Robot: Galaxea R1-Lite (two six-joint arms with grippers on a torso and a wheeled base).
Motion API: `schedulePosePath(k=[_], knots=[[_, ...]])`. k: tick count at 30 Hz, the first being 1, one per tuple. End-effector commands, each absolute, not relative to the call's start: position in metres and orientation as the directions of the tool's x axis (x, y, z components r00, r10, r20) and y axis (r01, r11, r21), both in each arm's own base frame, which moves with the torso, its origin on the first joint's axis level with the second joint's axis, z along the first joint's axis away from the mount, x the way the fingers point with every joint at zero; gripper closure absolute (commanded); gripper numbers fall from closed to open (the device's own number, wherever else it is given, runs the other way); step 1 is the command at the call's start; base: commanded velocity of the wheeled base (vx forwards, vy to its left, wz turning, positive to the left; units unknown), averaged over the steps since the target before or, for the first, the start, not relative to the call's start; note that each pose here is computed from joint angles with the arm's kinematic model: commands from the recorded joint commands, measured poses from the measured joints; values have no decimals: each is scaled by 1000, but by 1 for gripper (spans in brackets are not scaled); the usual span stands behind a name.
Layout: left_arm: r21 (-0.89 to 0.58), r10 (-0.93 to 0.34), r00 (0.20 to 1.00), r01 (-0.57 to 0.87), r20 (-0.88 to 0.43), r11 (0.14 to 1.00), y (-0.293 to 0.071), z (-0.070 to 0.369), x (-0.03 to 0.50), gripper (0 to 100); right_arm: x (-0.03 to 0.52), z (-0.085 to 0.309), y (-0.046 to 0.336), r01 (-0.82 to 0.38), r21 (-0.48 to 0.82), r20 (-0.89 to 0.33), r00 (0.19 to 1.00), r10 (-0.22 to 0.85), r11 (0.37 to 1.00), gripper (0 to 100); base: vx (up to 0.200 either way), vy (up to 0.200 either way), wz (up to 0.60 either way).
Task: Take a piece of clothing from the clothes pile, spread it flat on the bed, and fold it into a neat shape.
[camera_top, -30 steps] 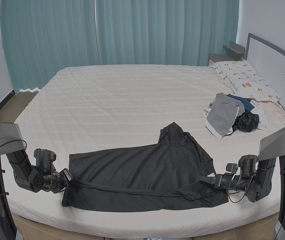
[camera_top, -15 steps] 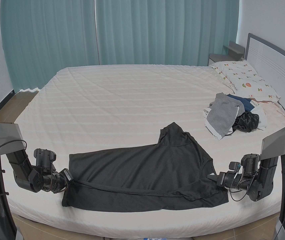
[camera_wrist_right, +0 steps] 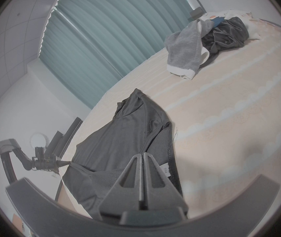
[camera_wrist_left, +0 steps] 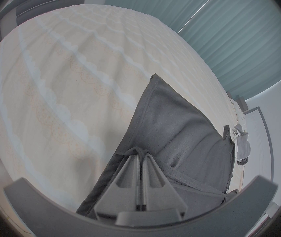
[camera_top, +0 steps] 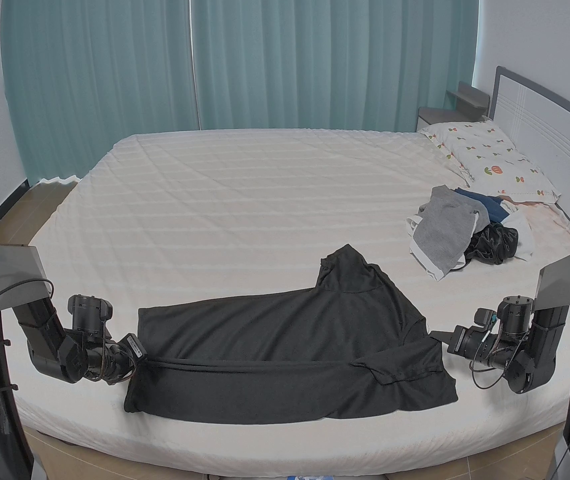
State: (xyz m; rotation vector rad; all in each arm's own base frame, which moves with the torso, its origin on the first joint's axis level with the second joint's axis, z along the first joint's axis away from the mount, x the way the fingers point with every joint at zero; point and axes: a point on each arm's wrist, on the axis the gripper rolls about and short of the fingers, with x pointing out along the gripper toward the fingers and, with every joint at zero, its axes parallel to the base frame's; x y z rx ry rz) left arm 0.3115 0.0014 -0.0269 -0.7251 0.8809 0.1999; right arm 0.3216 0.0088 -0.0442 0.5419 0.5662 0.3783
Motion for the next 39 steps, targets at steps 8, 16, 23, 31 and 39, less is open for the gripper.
schedulePosePath(k=[8,16,23,31,39], knots=[[-487,-120,634,-445,-764,751,1,-29,313,100,323,-45,14,-196,582,-400,776,488,789,100,0,0,0],[-476,-110,629,-451,-770,755,0,-32,313,100,325,-53,21,-203,584,-412,761,502,786,100,0,0,0],[-474,-111,627,-449,-771,757,-1,-32,313,100,325,-55,21,-191,580,-424,760,493,792,100,0,0,0],[-475,-112,628,-447,-770,758,-1,-32,313,0,324,-60,24,-192,582,-434,748,501,790,0,0,0,0],[-463,-105,622,-449,-776,764,-2,-35,313,0,326,-40,23,-185,558,-393,800,454,809,0,0,0,0]])
